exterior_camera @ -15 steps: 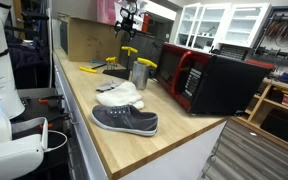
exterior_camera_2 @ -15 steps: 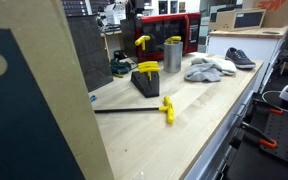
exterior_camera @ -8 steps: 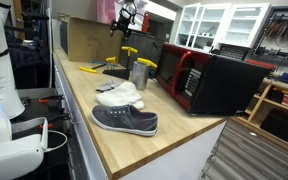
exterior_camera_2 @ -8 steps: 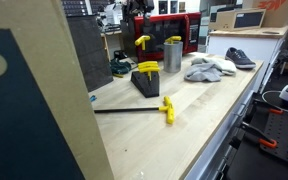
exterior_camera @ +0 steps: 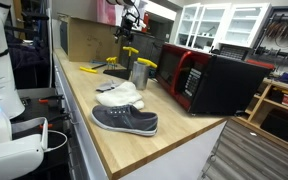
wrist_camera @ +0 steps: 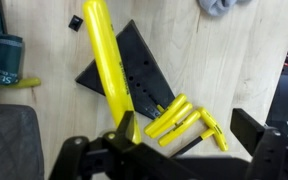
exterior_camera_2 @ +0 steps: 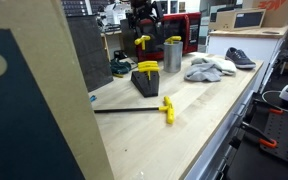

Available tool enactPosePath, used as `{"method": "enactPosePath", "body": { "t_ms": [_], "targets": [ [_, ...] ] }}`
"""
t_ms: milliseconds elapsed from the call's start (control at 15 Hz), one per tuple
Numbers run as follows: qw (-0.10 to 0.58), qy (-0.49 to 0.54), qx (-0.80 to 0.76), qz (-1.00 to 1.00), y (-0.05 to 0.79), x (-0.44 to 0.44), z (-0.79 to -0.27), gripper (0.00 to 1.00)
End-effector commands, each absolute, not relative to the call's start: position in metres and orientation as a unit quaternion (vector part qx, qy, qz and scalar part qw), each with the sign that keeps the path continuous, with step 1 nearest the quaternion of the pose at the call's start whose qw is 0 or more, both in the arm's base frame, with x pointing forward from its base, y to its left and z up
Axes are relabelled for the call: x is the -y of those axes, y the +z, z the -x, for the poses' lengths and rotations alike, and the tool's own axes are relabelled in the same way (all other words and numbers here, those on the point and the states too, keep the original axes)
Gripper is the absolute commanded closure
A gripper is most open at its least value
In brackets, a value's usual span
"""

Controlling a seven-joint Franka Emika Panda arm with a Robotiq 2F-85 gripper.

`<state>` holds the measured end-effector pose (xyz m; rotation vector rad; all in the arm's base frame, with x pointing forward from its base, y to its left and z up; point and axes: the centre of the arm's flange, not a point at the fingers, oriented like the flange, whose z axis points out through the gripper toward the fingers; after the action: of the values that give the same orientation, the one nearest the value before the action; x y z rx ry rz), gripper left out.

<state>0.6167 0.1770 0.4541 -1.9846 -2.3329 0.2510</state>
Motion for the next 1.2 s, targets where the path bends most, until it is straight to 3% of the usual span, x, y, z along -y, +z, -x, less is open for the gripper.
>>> {"method": "enactPosePath", "body": {
  "t_ms": [0,533,1133],
  "targets": [
    [-0.013,0.072,0.790,0.609,0.452,-0.171,-0.612,0.00],
    [-0.010,0.032,0.789,0.614,0.477,-0.178,-0.615,0.00],
    [-0.037,0.025,0.770,0.636,0.444,-0.161,-0.647,0.00]
  ]
}}
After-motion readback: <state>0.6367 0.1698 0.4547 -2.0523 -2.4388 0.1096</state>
